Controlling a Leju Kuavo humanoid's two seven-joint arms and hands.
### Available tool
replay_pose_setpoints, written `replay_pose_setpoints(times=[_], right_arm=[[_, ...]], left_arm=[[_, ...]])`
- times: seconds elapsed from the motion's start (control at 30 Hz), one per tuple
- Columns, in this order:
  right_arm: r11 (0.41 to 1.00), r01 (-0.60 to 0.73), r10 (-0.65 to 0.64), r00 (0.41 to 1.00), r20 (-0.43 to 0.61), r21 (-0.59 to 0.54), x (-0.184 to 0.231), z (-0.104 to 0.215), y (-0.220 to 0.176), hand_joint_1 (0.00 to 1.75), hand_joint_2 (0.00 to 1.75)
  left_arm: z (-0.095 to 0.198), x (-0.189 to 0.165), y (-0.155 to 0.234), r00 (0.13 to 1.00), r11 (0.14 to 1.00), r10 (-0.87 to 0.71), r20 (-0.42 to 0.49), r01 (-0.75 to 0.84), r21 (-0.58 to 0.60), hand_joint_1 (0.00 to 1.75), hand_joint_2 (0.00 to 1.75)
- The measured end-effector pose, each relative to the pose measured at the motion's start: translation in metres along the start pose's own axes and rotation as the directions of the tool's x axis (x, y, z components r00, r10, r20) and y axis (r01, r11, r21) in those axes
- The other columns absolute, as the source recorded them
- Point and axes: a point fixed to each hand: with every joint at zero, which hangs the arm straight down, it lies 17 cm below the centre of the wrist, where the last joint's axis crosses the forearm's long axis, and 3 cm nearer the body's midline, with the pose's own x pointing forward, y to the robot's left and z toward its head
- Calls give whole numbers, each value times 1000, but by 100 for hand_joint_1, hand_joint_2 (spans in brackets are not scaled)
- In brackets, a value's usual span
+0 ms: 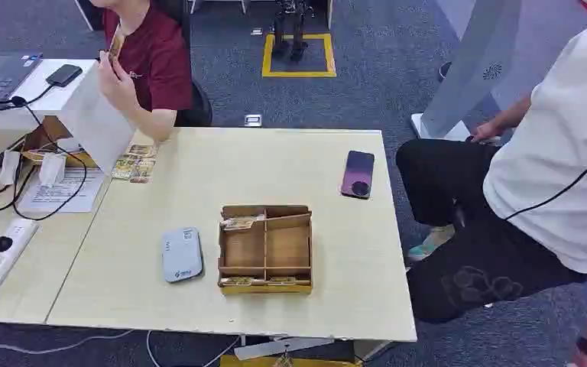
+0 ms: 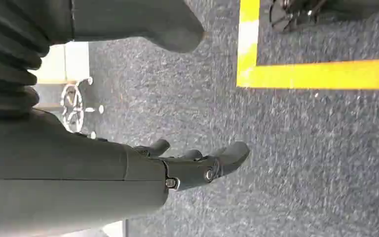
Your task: Pass the card to the sensor for recognition and then transmit it.
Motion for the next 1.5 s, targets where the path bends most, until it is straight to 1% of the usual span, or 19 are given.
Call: replay_pose_setpoints(times=[0.27, 0.5, 0.67, 0.87, 0.9, 0.93, 0.97, 1.0, 1.03, 1.07, 1.17, 1.23, 1.27, 1.3, 1.37, 1.47, 1.5], right_arm=[[998, -27, 26, 999, -19, -59, -2, -2, -12, 0, 175], [994, -46, 43, 999, -33, -97, -3, -3, -18, 0, 175], [990, -72, 68, 997, -39, -123, -2, -4, -23, 0, 175], [985, -95, 89, 995, -46, -144, -2, -4, -26, 0, 175], [984, -97, 91, 995, -49, -151, -1, -4, -27, 0, 175], [980, -114, 108, 993, -49, -163, 0, -4, -29, 0, 175], [968, -173, 168, 985, -43, -184, 2, -4, -32, 0, 175], [958, -207, 203, 978, -41, -198, 3, -4, -34, 0, 175], [954, -219, 216, 976, -41, -206, 4, -4, -36, 0, 175], [955, -213, 209, 977, -43, -206, 4, -3, -35, 0, 175], [958, -187, 180, 982, -52, -216, 3, -3, -36, 0, 175], [960, -175, 167, 984, -57, -216, 2, -3, -36, 0, 175], [962, -168, 159, 986, -59, -217, 1, -3, -36, 0, 175], [963, -163, 154, 986, -58, -217, 1, -3, -36, 0, 175], [964, -154, 146, 988, -53, -216, 2, -3, -35, 0, 175], [966, -144, 137, 989, -48, -215, 4, -3, -34, 0, 175], [966, -142, 134, 990, -49, -214, 4, -3, -33, 0, 175]], left_arm=[[-6, 20, 31, 994, 986, 95, 60, -102, 129, 0, 175], [-8, 38, 68, 968, 939, 204, 148, -236, 252, 0, 175], [-6, 65, 108, 912, 859, 301, 278, -386, 338, 0, 175], [6, 95, 160, 820, 740, 364, 442, -543, 397, 0, 175], [13, 107, 182, 784, 698, 365, 503, -588, 409, 0, 175], [27, 123, 207, 710, 630, 365, 602, -665, 402, 0, 175], [47, 140, 235, 607, 546, 352, 712, -752, 370, 0, 175], [66, 152, 259, 512, 472, 327, 794, -817, 332, 0, 175], [83, 160, 277, 442, 421, 296, 846, -856, 300, 0, 175], [101, 171, 294, 386, 389, 254, 887, -881, 271, 0, 175], [150, 201, 319, 252, 354, 152, 956, -917, 186, 0, 175], [182, 227, 318, 170, 390, 91, 981, -913, 122, 0, 175], [198, 244, 315, 113, 421, 71, 991, -904, 73, 0, 175], [218, 267, 309, 39, 469, 53, 998, -883, 10, 0, 175], [251, 307, 291, -71, 554, 35, 997, -828, -79, 0, 175], [296, 352, 255, -184, 679, 17, 983, -720, -146, 0, 175], [315, 369, 237, -209, 745, -12, 978, -655, -130, 0, 175]])
